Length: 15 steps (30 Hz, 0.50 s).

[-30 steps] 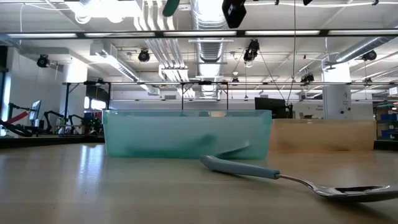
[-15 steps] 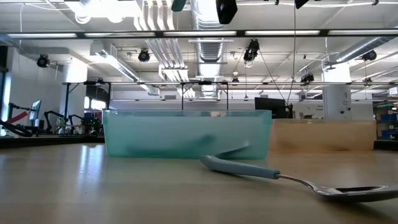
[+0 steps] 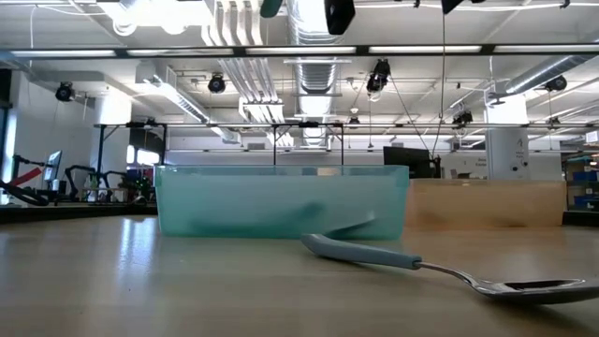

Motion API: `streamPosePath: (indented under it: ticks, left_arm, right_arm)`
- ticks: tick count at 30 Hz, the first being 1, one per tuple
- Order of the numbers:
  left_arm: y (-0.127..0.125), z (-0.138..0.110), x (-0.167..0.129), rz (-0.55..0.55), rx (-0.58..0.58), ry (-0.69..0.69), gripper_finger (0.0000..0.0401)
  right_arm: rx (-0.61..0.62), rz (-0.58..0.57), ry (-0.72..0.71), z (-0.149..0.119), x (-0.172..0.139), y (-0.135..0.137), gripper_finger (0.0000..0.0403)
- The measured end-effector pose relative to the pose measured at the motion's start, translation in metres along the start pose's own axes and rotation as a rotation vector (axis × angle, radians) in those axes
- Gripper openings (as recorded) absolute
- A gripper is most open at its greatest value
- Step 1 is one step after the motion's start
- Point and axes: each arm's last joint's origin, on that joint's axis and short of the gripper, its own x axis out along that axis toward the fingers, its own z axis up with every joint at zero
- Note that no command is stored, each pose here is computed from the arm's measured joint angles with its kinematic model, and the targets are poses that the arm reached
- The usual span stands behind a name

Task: Sort silverware by color (type)
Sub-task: Put the green spoon into the green bin

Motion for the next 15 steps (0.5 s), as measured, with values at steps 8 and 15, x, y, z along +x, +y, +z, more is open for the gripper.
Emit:
streamPosePath:
  ticks: [8, 15]
  left_arm:
    - [0.001, 0.007, 0.002, 0.046, 0.013, -0.055, 0.0033]
    - [-0.003, 0.020, 0.008, 0.057, -0.008, -0.051, 0.0033]
  right_arm:
    - [0.049, 0.017, 0.120, -0.010, -0.001, 0.002, 0.0134]
    - [0.024, 0.070, 0.145, -0.020, 0.007, 0.007, 0.0151]
